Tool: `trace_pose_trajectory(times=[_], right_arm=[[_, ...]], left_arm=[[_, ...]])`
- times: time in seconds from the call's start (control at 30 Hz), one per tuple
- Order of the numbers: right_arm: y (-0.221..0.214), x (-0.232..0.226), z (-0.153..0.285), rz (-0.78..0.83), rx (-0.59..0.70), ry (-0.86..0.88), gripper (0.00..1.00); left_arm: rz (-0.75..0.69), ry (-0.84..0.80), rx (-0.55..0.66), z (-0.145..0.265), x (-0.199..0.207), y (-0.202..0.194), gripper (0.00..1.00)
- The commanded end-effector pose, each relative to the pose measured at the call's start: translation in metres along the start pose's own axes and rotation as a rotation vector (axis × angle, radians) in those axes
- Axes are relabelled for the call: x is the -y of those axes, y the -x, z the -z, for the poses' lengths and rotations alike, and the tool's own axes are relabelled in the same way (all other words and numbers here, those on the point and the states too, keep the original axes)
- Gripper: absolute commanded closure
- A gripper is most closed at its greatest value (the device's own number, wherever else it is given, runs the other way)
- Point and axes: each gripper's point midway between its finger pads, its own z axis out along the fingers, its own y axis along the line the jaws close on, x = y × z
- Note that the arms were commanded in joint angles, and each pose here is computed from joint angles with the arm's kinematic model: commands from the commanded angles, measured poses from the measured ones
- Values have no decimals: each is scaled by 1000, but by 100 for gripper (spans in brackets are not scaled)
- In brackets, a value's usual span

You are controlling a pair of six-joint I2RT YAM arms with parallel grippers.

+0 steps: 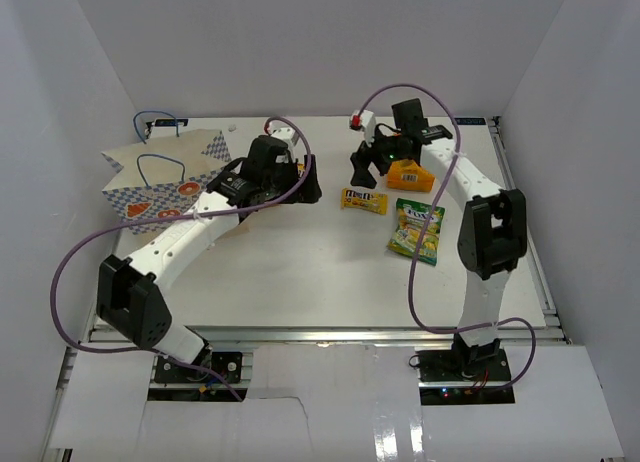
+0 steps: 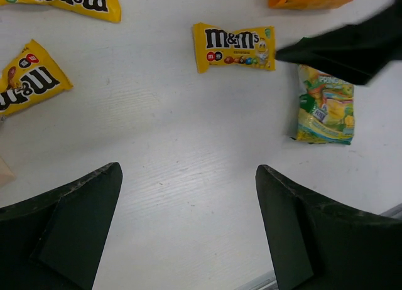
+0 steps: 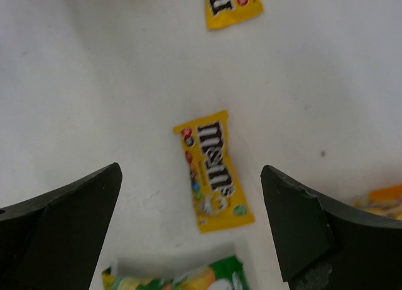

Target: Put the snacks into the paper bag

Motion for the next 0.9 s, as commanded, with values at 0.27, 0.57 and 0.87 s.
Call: trace_pose_trajectory(times=[0.27, 0.57, 0.87], right_arm=[[-43, 12, -43, 212, -220, 64, 1], [-93, 29, -66, 233, -352, 64, 7], [-111, 41, -81, 230, -387, 48, 10]], left_arm=[[387, -94, 179, 71, 9, 0, 2], [591, -196, 211, 76, 20, -4, 2], [655, -209, 202, 80, 18, -15, 2]])
